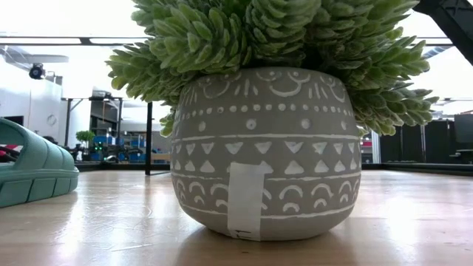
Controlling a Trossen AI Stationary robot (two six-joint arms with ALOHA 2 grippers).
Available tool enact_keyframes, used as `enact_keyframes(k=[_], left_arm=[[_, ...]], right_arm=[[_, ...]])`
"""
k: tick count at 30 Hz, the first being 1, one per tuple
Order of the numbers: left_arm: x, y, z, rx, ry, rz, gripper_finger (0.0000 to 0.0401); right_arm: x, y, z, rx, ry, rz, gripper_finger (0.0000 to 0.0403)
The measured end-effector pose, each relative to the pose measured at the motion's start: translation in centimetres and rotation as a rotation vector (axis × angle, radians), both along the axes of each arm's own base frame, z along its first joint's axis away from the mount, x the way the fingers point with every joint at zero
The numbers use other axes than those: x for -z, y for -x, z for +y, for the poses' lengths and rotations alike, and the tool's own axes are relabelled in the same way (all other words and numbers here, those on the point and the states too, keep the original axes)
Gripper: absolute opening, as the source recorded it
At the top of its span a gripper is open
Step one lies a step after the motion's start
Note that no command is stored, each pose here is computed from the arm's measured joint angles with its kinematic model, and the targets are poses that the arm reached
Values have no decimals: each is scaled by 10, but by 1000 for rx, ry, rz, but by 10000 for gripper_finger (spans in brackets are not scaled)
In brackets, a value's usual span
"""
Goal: Pick and place slides into the shelf
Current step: Put the left gray slipper on the shelf
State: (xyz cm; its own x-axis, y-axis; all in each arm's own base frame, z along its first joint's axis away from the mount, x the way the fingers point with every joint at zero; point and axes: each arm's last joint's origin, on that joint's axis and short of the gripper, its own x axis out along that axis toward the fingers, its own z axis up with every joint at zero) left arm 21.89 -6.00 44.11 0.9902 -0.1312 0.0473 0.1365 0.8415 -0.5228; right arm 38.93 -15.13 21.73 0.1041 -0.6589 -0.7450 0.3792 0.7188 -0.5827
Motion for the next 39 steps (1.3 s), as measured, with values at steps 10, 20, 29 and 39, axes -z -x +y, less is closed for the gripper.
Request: enact_keyframes(k=[10,20,29,39], left_arm=[[0,0,0,-3,-1,0,0],[0,0,0,-3,1,0,0],[0,0,0,-3,2,0,0],[0,0,0,-11,0,0,0]], right_arm=[[-7,1,-6,-36,95,49,128],[-8,10,-31,-7,85,51,128],[-6,11,-34,-14,59,44,105],[-6,6,-23,-54,51,58,9]])
